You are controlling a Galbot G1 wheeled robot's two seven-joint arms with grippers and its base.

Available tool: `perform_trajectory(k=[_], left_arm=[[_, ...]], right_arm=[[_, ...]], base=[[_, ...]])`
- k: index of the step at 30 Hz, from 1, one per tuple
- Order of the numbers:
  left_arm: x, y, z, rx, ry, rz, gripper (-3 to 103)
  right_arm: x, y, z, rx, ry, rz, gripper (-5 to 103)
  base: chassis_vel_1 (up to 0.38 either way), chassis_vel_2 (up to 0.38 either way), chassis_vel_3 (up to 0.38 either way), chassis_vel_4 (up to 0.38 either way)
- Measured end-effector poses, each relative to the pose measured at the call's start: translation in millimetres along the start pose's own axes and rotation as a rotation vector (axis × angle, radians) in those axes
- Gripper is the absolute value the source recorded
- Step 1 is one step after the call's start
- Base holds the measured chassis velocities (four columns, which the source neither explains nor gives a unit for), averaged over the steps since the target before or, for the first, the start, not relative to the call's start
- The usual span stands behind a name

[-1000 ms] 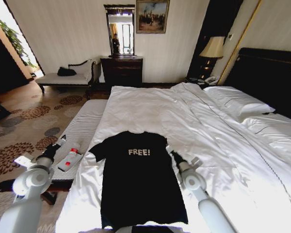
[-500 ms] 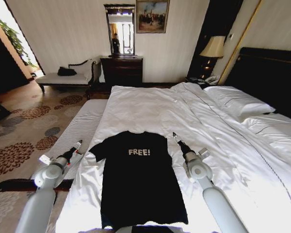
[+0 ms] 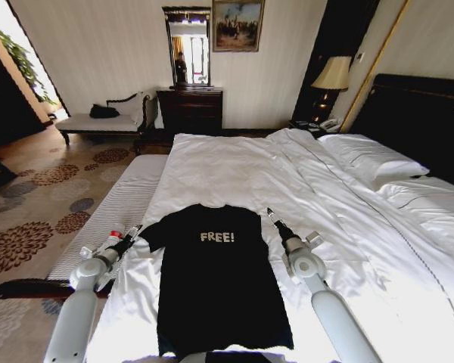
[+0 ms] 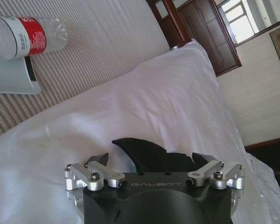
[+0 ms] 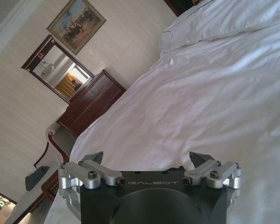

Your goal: Fold the clothes on the bed.

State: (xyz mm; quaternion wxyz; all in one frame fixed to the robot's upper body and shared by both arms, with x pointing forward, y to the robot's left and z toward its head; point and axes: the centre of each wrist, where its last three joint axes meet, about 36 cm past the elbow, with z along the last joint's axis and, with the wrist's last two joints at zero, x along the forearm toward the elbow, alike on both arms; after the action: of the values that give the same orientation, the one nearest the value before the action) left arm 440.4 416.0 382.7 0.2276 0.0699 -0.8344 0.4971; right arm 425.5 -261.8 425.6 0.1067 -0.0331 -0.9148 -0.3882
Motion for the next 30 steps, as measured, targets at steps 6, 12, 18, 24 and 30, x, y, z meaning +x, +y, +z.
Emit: perform_trajectory(k=[6, 12, 18, 24, 30], left_arm=[[-6, -0.4, 4, -0.007, -0.018, 0.019, 87], [-6, 0.2, 4, -0.018, -0.025, 0.032, 66], [-6, 0.2, 3, -0.036, -0.039, 0.041, 49], [-1, -1.4, 0, -0.101, -0.059, 0.071, 28], [-1, -10.9, -8, -0.144, -0.052, 0.096, 6]], right_arm=[[-2, 0, -2, -0.006, -0.017, -0.013, 100], [-1, 0, 0, -0.013, -0.018, -0.017, 100], [-2, 1, 1, -0.018, -0.023, -0.023, 100], [-3, 1, 1, -0.013, -0.023, -0.024, 100], [-2, 1, 1, -0.009, -0.021, -0.023, 100]], base=[[0.000, 0.000, 0.000, 0.000], [0.000, 0.000, 0.000, 0.000], [0.000, 0.000, 0.000, 0.000], [0.000, 0.000, 0.000, 0.000], [0.000, 0.000, 0.000, 0.000]])
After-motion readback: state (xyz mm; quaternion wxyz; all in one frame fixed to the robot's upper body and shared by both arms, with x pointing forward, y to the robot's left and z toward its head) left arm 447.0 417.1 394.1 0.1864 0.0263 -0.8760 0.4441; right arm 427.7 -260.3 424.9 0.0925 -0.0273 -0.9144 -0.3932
